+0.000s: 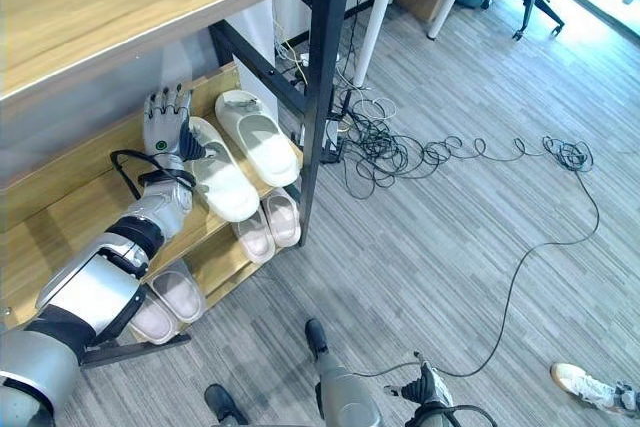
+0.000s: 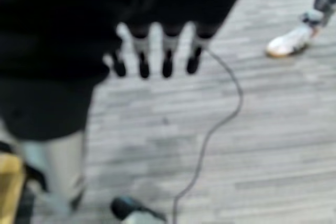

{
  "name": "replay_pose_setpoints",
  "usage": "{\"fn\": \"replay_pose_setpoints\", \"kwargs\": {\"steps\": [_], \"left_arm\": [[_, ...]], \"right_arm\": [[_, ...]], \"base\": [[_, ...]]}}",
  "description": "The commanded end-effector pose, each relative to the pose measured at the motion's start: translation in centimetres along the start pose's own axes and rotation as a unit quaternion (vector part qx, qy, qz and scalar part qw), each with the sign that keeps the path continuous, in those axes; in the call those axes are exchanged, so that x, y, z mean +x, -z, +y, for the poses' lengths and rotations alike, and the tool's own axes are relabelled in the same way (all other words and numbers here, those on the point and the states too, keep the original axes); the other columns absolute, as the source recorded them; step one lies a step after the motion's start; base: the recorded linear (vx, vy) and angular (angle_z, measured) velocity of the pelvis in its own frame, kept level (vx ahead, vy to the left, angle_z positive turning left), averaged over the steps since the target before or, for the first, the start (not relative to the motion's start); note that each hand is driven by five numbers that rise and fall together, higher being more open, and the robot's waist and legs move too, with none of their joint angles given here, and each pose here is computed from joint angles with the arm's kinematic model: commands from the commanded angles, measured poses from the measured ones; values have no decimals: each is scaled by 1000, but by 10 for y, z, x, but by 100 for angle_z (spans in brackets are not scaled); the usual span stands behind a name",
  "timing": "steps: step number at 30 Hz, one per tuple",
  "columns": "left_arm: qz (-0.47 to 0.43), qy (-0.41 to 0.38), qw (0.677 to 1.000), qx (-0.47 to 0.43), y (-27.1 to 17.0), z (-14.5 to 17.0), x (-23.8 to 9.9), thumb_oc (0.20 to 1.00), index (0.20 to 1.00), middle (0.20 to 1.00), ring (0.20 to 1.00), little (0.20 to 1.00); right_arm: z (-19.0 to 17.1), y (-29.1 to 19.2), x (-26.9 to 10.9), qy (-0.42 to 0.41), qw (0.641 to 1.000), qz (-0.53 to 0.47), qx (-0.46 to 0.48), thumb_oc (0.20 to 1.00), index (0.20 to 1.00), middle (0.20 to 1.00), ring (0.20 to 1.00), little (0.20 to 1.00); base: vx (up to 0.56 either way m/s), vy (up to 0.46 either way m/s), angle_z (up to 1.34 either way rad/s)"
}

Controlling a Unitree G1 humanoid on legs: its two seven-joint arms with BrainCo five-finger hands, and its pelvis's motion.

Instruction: Arrange the slippers neatly on the shoe rack.

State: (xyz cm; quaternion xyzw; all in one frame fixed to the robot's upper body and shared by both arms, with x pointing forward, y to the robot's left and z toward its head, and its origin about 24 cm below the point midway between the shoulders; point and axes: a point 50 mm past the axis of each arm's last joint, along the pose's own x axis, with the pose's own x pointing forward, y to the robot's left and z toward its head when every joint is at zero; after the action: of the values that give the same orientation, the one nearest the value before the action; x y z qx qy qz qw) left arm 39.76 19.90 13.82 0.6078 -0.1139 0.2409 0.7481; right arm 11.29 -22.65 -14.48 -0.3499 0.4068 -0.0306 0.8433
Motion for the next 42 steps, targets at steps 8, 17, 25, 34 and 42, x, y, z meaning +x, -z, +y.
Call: {"fn": "replay_pose_setpoints", "kwargs": {"steps": [8, 17, 25, 34, 42], "left_arm": [[87, -95, 934, -334, -26, 43, 27, 1000, 1000, 1000, 1000, 1000], [133, -55, 916, -376, -1, 13, -4, 1000, 1000, 1000, 1000, 1000], [97, 14, 954, -285, 9, -20, -41, 1000, 1000, 1000, 1000, 1000], [48, 54, 957, -280, -5, -34, -66, 1000, 1000, 1000, 1000, 1000], [32, 93, 960, -262, -20, -47, -77, 1000, 1000, 1000, 1000, 1000]], "right_arm": [[-43, -33, 26, 71, 996, -20, 48, 1000, 1000, 1000, 1000, 1000], [-43, -30, 27, 74, 994, 11, 75, 1000, 1000, 1000, 1000, 1000], [-40, -22, 25, 75, 993, 28, 83, 1000, 1000, 1000, 1000, 1000], [-43, -20, 26, 83, 992, 33, 86, 1000, 1000, 1000, 1000, 1000], [-46, -16, 26, 89, 991, 44, 85, 1000, 1000, 1000, 1000, 1000]], "base": [[-16, 13, 12], [-15, 13, 8], [-1, 2, 2], [0, 0, 0], [0, 0, 0]]}}
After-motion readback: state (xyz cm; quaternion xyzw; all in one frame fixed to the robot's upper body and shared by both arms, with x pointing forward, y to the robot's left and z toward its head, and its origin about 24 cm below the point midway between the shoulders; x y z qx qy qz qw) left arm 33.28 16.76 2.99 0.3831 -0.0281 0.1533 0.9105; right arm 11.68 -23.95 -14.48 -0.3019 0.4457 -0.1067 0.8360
